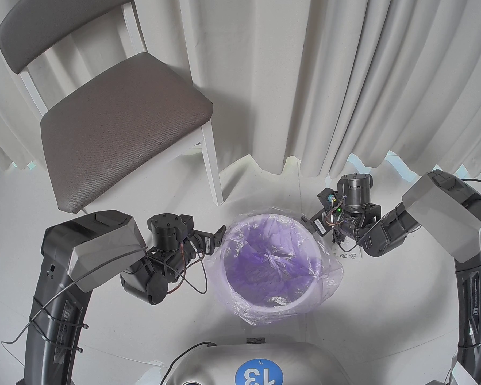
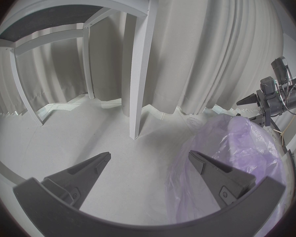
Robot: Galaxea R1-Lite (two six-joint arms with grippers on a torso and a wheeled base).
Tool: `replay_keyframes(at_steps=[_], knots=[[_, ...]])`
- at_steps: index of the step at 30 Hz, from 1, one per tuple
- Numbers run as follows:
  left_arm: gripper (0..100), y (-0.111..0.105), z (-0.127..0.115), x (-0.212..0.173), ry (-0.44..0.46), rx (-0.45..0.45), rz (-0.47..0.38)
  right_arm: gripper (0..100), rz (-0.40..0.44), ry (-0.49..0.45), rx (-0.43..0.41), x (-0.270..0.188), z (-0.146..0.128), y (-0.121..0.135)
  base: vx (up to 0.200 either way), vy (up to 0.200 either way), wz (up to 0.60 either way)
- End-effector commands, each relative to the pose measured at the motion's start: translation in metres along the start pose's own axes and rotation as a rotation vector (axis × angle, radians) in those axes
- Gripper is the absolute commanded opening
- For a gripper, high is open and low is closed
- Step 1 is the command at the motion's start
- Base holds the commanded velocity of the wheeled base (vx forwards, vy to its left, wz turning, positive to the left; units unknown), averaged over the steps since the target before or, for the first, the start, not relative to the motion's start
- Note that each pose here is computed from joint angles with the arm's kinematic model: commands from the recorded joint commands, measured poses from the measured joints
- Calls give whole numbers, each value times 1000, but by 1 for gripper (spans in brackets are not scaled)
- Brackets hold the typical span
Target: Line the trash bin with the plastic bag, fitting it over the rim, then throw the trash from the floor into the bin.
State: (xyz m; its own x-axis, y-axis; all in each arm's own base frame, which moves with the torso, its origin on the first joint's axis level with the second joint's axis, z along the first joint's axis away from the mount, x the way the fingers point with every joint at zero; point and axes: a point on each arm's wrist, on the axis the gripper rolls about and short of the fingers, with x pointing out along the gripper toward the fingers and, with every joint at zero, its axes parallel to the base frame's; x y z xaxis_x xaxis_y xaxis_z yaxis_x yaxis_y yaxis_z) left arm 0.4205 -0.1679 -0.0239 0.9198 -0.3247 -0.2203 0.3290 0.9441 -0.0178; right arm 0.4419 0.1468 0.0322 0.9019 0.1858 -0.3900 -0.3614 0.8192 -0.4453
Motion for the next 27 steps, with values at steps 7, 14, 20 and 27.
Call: replay_keyframes(at_steps=[7, 14, 20, 27], knots=[[100, 1, -24, 19, 31, 3, 5, 100, 4, 38, 22, 26, -24, 8, 0, 0, 0], [100, 3, -35, 29, 41, 7, 11, 100, -6, 36, 31, 37, -30, 7, 0, 0, 0], [100, 19, -17, 33, -7, 0, 60, 100, -27, 16, 55, 29, -19, -4, 0, 0, 0], [100, 31, 15, -1, -46, -21, 88, 100, -51, -1, 58, -20, 15, -33, 0, 0, 0]])
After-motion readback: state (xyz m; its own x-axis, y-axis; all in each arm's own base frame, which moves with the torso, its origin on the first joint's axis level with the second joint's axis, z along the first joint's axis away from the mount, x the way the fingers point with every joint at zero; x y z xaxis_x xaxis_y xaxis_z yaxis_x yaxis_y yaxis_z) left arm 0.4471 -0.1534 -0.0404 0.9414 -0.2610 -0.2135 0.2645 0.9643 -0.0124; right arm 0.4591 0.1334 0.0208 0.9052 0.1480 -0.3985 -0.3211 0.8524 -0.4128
